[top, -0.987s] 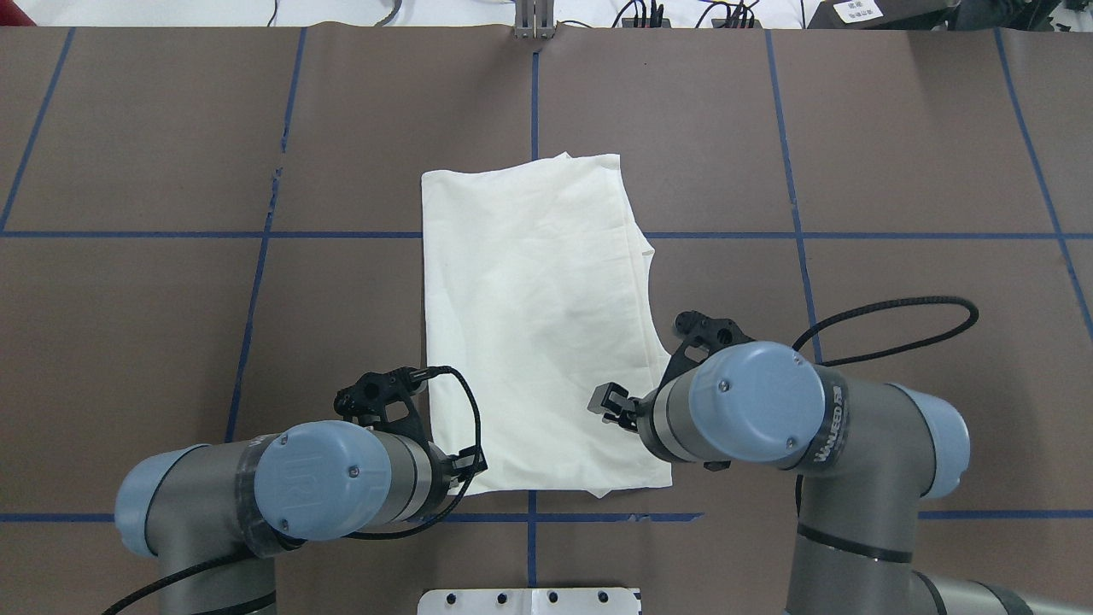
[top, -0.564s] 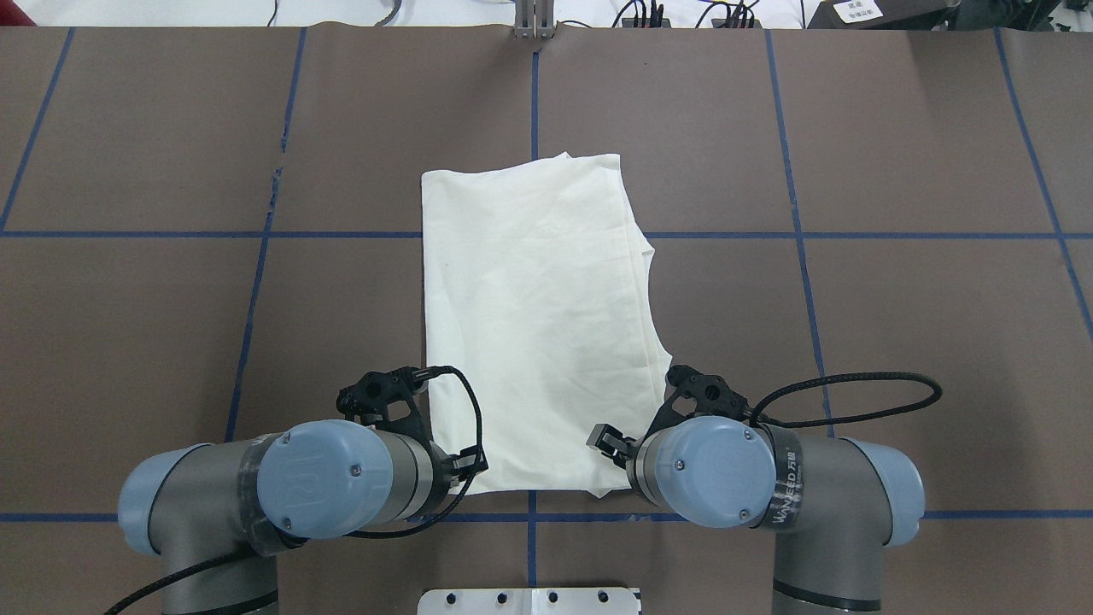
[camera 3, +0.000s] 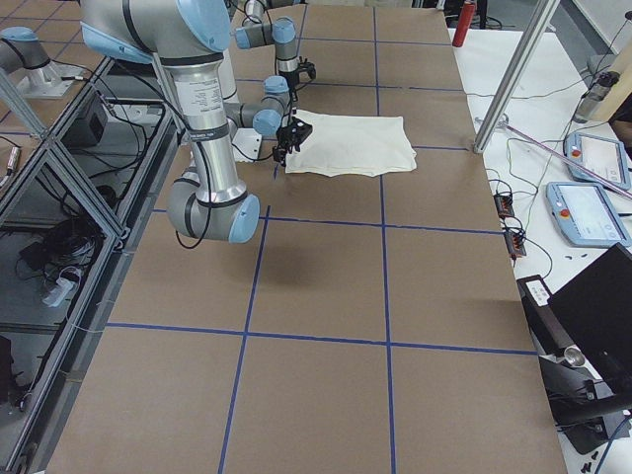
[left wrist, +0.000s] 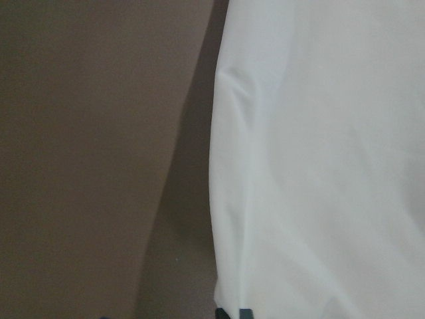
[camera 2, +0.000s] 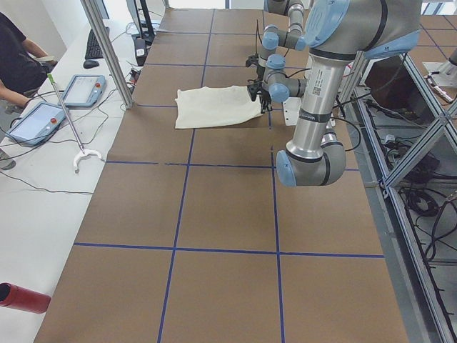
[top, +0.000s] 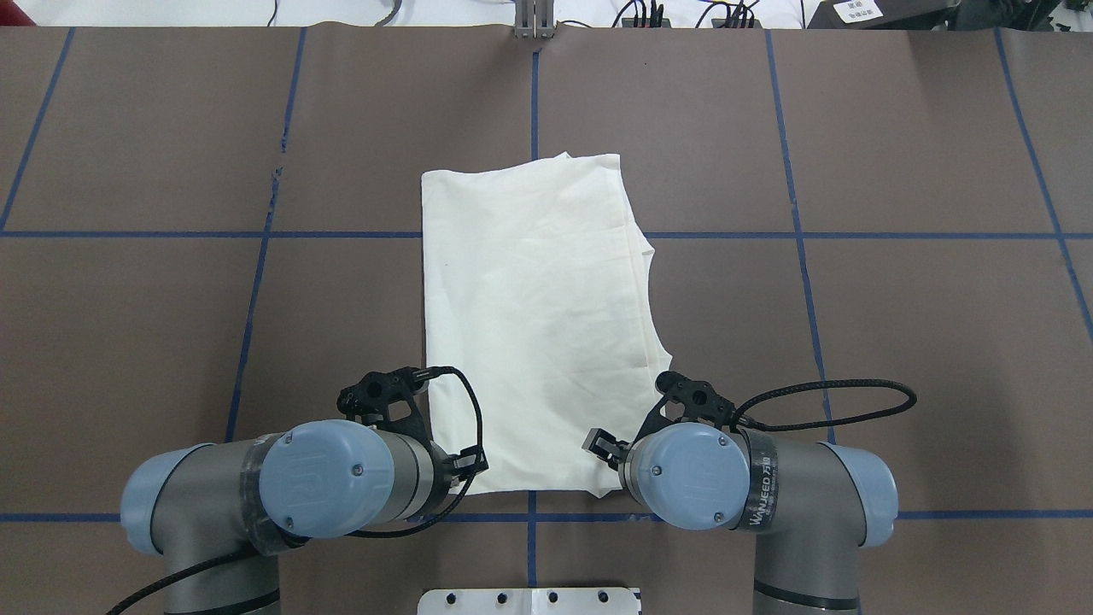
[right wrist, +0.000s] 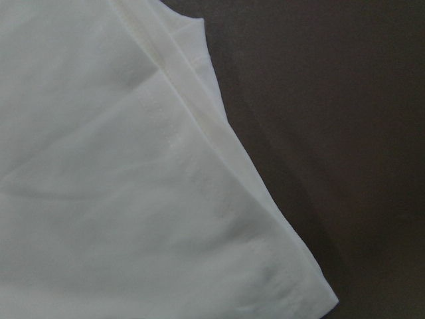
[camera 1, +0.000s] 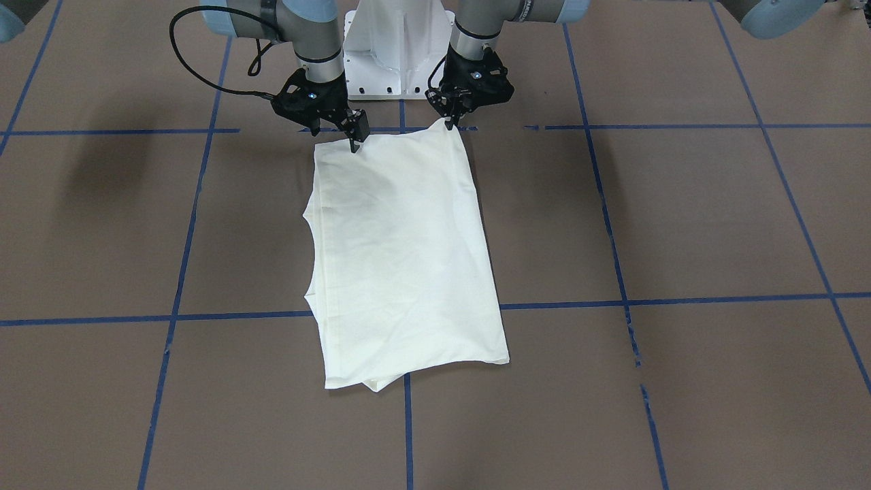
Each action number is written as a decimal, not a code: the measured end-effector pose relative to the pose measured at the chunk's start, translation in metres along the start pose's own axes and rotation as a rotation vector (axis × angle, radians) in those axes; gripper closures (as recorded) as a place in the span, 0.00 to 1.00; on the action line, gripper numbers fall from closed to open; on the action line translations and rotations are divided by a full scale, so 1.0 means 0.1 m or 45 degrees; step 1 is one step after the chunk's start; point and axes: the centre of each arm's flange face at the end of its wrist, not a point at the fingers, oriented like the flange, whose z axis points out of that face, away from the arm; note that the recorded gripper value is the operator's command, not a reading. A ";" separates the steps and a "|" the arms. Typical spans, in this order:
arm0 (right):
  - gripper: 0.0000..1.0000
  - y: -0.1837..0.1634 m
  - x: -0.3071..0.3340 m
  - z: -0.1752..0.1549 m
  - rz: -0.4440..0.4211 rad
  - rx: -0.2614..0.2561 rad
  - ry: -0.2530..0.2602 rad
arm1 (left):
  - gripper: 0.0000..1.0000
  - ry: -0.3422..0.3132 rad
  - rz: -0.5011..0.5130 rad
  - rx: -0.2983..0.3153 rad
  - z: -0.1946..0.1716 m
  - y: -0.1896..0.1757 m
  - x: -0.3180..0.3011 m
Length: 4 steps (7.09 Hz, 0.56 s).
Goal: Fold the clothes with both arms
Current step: 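Lower both grippers onto the shirt's corners nearest the robot and grasp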
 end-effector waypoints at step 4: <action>0.00 0.01 -0.05 0.09 -0.006 0.007 0.016 | 1.00 0.001 0.001 -0.001 0.01 0.01 0.01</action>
